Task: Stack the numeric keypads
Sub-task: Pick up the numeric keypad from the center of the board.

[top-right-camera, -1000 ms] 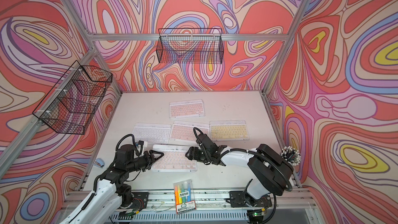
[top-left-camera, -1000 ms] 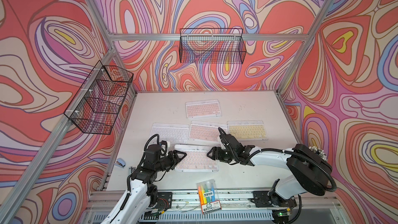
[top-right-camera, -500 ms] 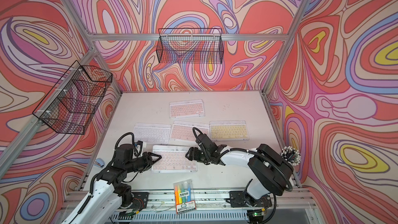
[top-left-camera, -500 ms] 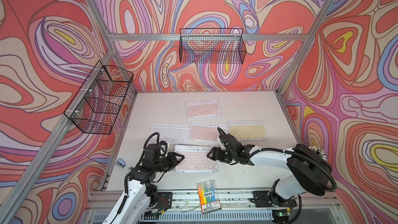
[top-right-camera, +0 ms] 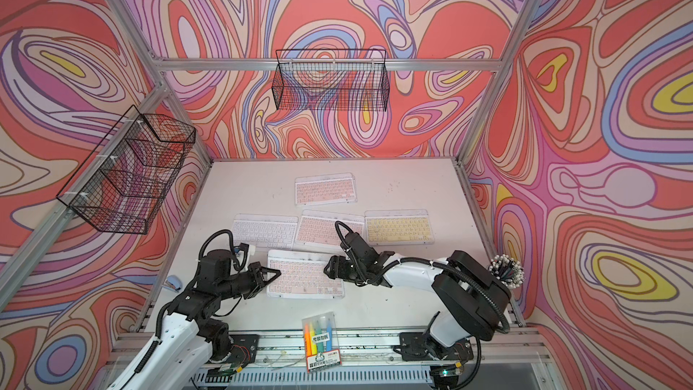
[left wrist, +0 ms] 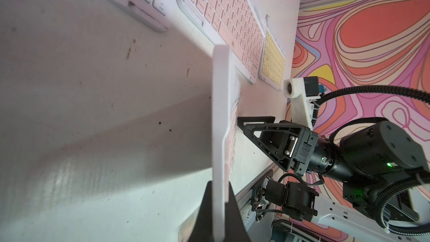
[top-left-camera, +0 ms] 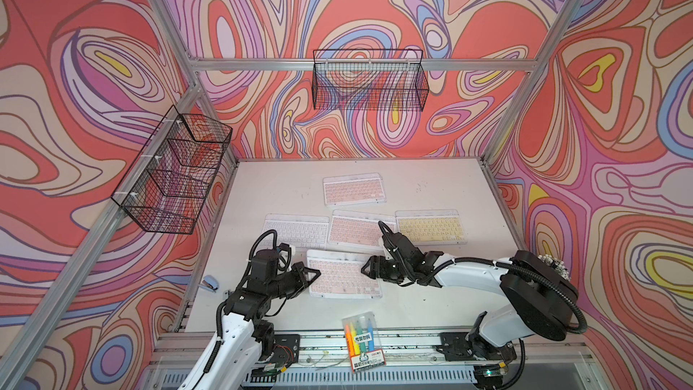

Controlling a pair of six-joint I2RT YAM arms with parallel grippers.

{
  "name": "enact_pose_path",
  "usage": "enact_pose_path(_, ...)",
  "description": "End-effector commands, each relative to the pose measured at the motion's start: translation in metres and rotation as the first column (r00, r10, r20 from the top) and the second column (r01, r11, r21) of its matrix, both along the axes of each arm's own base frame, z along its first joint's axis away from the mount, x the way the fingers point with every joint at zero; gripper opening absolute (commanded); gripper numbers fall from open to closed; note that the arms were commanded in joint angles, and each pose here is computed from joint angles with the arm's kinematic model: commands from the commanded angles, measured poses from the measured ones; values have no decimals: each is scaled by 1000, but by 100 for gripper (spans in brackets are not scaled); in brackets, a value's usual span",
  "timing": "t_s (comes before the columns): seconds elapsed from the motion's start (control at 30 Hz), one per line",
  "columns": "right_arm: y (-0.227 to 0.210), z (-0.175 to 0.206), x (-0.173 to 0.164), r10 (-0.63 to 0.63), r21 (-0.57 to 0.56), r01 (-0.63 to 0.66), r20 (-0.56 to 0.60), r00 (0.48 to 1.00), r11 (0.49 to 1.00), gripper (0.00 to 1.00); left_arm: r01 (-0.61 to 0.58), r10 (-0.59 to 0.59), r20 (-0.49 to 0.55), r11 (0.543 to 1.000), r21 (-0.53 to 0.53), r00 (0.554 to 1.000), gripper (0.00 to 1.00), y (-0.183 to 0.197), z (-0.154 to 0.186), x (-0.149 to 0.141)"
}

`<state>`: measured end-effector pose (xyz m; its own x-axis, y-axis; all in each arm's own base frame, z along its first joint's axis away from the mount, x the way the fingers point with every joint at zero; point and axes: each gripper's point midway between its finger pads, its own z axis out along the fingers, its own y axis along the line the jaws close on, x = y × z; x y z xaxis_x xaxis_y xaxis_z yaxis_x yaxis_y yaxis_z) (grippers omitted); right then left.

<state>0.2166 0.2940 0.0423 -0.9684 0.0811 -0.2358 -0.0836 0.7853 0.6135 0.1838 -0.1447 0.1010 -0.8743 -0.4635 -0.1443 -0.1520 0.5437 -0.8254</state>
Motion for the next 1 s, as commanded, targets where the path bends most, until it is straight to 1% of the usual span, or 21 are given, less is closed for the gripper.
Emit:
enact_pose_path(0.0,11,24,8,2,55,-5,48,999,998,76,-4,4,18,1000,2,1000,0,-1,6,5)
enact_pose_path(0.1,14,32,9,5,75,-9,59,998,997,76,3,-2,27,1000,-11,1000,0,-3,12,8)
enact_pose_path(0.2,16,45,10,12,93,-19,75,997,996,76,10,-9,50,999,-31,999,0,-5,26,9)
enact_pose_path(0.4,11,82,13,20,87,-34,157,987,996,75,-48,52,153,998,-29,987,0,3,57,13)
enact_pose_path(0.5,1,101,16,-2,63,-11,194,981,998,74,-71,77,180,997,-39,981,0,6,68,15)
enact_pose_path(0.6,-12,120,18,-37,51,25,247,968,998,74,-69,83,185,994,-79,979,0,2,78,18)
enact_pose_path(0.7,-29,133,23,-73,21,70,307,949,997,73,-63,82,203,993,-95,976,0,1,90,20)
enact_pose_path(0.87,-44,157,29,-60,12,61,386,920,998,72,-48,73,229,992,-113,971,0,-3,110,26)
enact_pose_path(0.97,-55,177,39,-56,-17,69,415,908,997,73,-23,59,263,990,-137,963,0,-9,132,37)
